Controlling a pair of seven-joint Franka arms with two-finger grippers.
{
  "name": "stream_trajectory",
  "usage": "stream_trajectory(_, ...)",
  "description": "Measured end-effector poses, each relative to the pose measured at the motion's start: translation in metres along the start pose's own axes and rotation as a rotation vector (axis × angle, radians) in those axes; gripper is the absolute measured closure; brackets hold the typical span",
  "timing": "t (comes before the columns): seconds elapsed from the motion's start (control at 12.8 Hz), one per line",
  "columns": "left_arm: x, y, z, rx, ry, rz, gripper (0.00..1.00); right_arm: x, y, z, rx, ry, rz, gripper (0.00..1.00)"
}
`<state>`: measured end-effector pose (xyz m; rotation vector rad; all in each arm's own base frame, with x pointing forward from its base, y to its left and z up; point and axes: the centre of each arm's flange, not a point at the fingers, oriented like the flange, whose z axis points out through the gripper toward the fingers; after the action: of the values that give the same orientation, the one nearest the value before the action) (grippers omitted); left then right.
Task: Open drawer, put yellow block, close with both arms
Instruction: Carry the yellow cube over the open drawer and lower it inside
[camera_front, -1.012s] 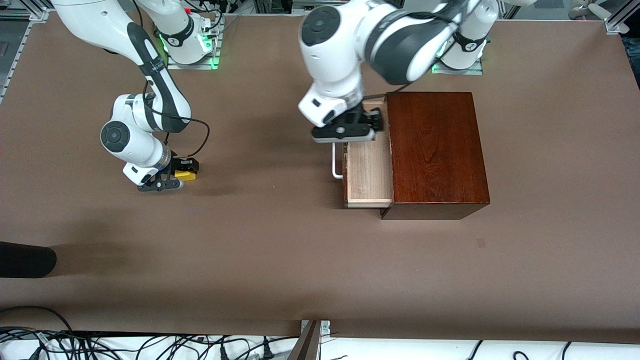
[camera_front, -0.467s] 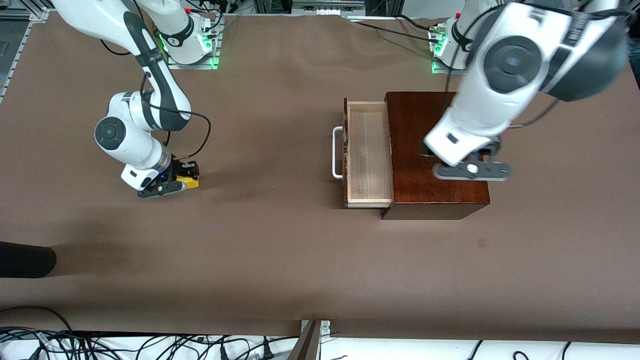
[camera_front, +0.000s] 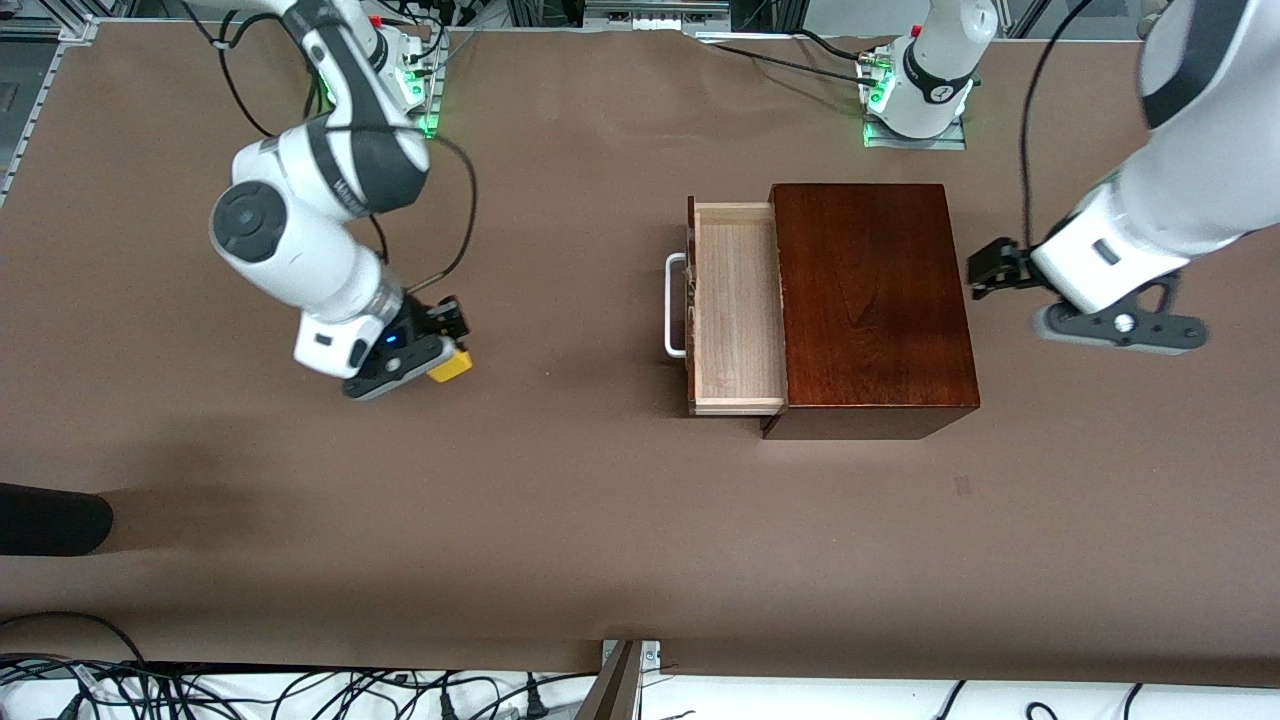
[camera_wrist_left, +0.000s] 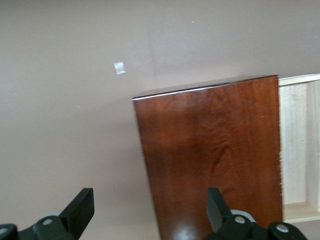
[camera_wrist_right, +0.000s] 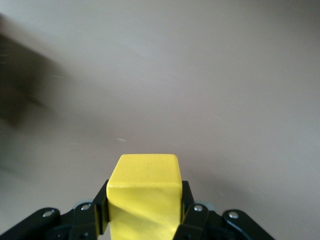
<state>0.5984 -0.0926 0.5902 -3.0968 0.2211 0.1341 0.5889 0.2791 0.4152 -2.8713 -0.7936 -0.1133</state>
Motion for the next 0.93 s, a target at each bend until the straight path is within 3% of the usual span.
stream_trajectory(0.23,-0.031,-0.026,0.001,0.007,0.046,0.001,0.00,0.027,-0.108,-0.030,-0.053,0.030,-0.251,0.44)
stream_trajectory(0.55,-0.050,-0.056,0.007,-0.050,0.132,-0.083,0.00,0.041,-0.260,-0.011,-0.074,0.029,-0.521,0.44)
stream_trajectory(0.93,-0.057,-0.057,0.015,-0.055,0.082,-0.067,0.00,0.044,-0.364,0.047,-0.134,0.012,-0.758,0.44)
